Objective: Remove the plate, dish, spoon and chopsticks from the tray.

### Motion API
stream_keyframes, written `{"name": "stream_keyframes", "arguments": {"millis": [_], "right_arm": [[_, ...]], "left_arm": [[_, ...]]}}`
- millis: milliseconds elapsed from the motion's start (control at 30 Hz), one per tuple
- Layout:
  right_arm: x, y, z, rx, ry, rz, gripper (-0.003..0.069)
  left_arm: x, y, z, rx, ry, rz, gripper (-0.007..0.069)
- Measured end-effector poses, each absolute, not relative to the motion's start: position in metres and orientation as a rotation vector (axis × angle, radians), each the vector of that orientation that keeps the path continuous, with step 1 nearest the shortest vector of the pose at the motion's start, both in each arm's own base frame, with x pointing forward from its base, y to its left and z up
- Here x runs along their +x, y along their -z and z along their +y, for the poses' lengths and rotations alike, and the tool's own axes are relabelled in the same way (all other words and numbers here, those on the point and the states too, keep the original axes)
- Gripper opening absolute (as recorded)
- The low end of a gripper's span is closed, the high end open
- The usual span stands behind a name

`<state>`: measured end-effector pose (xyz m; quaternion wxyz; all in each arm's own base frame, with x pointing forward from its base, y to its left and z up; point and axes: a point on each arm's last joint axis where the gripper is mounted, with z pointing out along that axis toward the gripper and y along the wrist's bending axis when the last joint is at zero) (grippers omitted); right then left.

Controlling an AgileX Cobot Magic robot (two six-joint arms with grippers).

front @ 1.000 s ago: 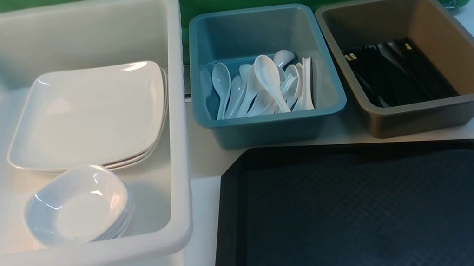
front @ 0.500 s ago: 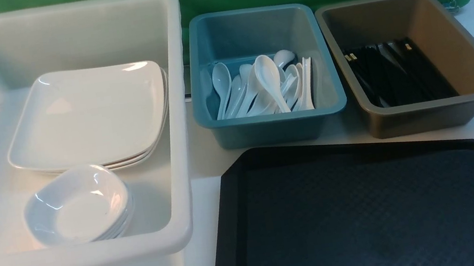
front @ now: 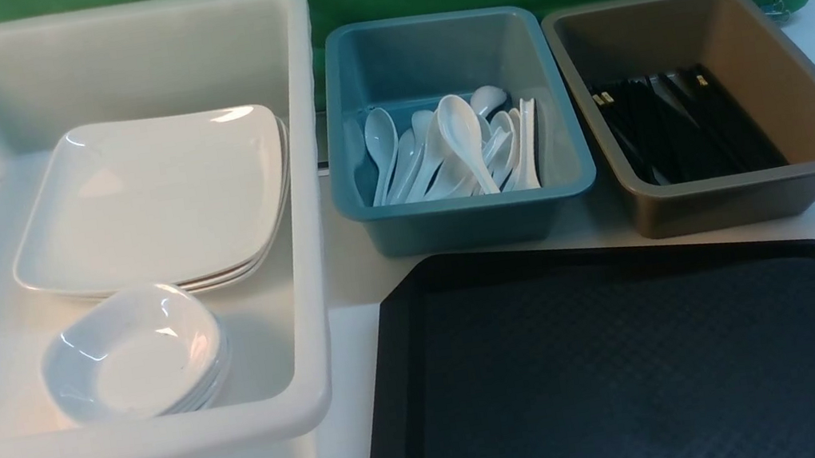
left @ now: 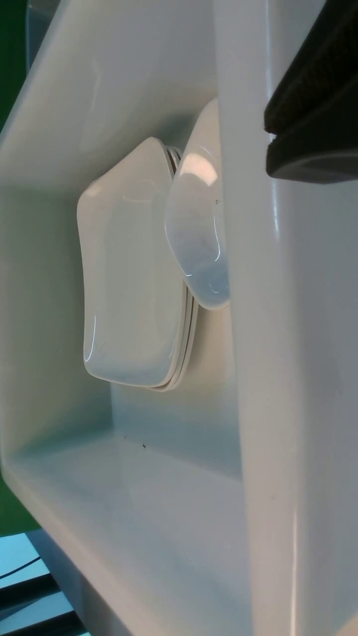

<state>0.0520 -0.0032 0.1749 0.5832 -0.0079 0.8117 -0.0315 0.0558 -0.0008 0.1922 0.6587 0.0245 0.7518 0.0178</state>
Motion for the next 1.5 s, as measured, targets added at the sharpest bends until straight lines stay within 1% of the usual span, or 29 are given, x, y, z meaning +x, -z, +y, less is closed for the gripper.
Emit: {"name": "stream_keyframes", "arguments": {"millis": [300,700,1500], "right_arm": [[0.052,-0.1749,-0.0031,-0.017,0.071,1.895,0.0237],[0.052,-0.1748,-0.0028,0.044,0.024,1.894,0.0237],[0.052,-0.1748,-0.0028,0.045,0.023,1.894,0.0237]], "left_arm": [[0.0558,-0.1922,-0.0008,0.056,-0.04,1.702,0.0016],[0.0558,-0.1922,-0.0008,0.056,-0.04,1.702,0.0016],[0.0558,-0.1922,-0.0008,0.056,-0.04,1.702,0.0016]]}}
